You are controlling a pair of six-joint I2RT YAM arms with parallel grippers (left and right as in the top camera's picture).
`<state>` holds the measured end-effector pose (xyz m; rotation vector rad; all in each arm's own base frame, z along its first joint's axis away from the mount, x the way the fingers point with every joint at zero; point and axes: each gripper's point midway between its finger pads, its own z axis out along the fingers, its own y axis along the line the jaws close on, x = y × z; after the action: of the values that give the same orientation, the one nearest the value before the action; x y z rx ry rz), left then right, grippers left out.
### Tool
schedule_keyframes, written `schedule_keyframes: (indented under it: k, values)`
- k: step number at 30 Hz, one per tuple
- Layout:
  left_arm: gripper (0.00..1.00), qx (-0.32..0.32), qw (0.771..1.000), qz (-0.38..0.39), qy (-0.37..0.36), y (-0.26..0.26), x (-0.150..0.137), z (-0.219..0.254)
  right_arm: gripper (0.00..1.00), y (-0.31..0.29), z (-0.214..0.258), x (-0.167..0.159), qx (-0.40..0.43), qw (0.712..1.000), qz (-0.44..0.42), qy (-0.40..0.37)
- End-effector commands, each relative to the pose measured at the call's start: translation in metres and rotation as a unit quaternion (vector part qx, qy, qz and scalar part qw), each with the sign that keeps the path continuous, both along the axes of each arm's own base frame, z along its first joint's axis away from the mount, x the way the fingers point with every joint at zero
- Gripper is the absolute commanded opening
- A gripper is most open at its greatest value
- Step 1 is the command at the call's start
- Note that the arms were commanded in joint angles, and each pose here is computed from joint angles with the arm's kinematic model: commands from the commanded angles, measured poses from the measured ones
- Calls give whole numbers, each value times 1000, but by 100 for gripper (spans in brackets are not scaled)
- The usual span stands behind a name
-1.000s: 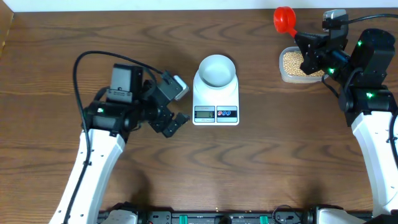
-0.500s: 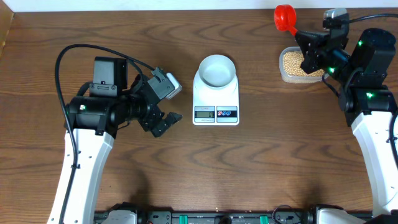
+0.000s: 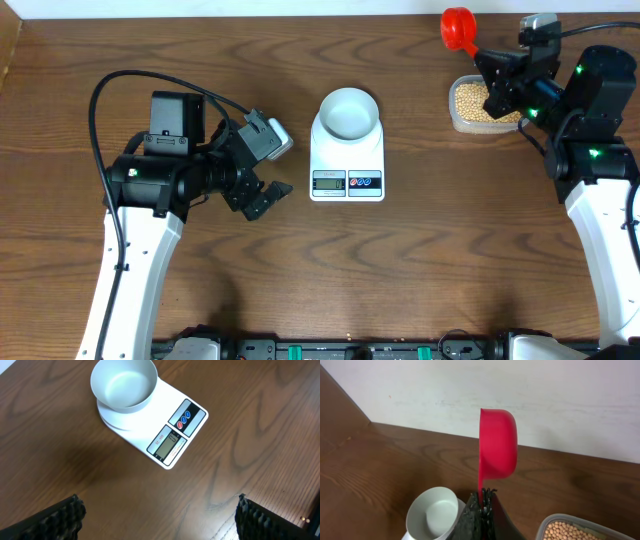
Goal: Scoop item into bowl and weigh 50g on scale
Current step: 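Lower the red scoop with the right gripper toward the bean tub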
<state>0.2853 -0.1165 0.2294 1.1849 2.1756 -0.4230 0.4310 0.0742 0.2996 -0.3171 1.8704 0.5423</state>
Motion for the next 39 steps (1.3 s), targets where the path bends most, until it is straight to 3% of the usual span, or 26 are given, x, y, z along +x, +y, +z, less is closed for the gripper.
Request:
schedule_keyframes:
  k: [1,13,18,28,34,39]
  values:
    - [98,-4,1000,-10,-8,-1,2,6,1,1,7,1,-14,1000,4,-15]
    - [98,-4,1000,-10,-9,-1,2,6,1,1,-4,-2,-16,1000,5,8]
    - [98,-4,1000,-10,-8,-1,2,6,1,-18,-28,-7,-56,995,-40,66]
    - [98,-4,1000,-10,-8,-1,2,6,1,-65,-6,-28,-186,966,-129,126]
    - [98,-4,1000,-10,-8,-1,2,6,1,-65,-5,-29,-187,966,-128,128]
    - [98,-4,1000,-10,-8,-1,2,6,1,-64,-21,-43,-180,960,-126,174]
